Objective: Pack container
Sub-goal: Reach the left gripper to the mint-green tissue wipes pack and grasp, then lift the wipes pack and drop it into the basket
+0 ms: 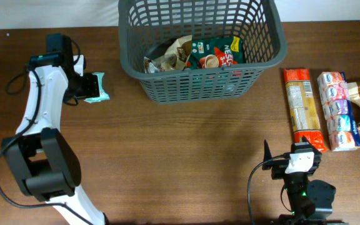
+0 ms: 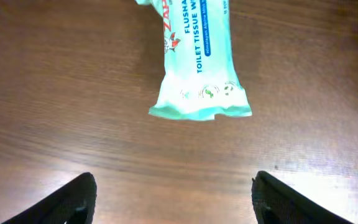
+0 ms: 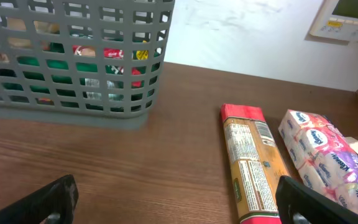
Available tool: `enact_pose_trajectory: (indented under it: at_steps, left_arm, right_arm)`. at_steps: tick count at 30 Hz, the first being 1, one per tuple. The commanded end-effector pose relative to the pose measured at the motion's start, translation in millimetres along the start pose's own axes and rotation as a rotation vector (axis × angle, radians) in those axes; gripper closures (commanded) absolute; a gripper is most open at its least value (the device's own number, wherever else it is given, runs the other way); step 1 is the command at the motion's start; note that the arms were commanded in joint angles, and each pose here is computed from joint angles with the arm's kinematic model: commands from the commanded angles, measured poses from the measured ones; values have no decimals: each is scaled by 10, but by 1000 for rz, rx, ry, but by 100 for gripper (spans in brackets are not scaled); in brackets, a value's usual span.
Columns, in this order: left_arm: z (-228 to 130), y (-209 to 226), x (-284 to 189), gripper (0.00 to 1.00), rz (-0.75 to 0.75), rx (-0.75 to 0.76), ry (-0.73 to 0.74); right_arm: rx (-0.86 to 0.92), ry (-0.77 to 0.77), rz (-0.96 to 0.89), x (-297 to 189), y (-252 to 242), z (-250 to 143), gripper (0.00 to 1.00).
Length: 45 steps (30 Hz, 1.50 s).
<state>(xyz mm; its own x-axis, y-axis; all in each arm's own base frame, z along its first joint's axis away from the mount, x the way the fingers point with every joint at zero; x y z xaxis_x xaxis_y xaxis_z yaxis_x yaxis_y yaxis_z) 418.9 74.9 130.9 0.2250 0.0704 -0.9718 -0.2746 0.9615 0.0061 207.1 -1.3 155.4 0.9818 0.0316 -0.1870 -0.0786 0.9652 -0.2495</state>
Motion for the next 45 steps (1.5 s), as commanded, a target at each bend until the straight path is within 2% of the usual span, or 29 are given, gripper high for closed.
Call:
enact_pose_trajectory:
  at_steps: [1,14,26,28,31,32,34,37,40,43,45]
  left_arm:
    - [56,-19,186,25,-16,-109,8]
    - [292,-74,952,25,-27,-117,-32]
    - [316,-193,1056,32,-96,-111,-34]
    - [350,-222,1061,37,-103,-101,-50]
    - [381,-271,1064,62,-115,-85,-66]
    - [380,-284,1071,66,-116,-83,-66]
    - [373,-307,1078,68,-117,-78,-64]
    - [366,-328,1084,79,-118,-74,-61]
    - [359,-326,1085,85,-117,-74,-58]
    - [356,-326,1085,98,-117,-74,-57]
    - [344,-324,1085,98,-116,-74,-51]
  right_arm:
    - [11,0,13,5,28,-18,1]
    - [12,1,13,5,27,-18,1]
    - [12,1,13,5,27,-18,1]
    - [12,0,13,5,28,-18,1]
    - [12,0,13,5,28,-18,1]
    - [12,0,13,5,28,-18,1]
    - [12,1,13,5,27,-18,1]
    - [12,1,13,5,27,-18,1]
    - [12,1,13,5,27,-18,1]
    - [12,1,13,5,27,-18,1]
    - [12,1,13,5,27,-18,1]
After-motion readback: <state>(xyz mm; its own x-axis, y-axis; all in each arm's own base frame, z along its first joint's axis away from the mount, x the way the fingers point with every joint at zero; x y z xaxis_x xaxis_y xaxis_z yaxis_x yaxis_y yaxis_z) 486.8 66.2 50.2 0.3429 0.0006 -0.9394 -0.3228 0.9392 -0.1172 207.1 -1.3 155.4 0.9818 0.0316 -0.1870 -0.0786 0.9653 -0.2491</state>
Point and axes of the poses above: each gripper's point midway between its finger pads, its own x axis out along the fingers, its own y axis along the line the jaws close on, z = x × y, the point moved 3 cm from there along -x, back along the fingers, and after that the axes turned 7 degrees about -x, right-handed, at the moved point
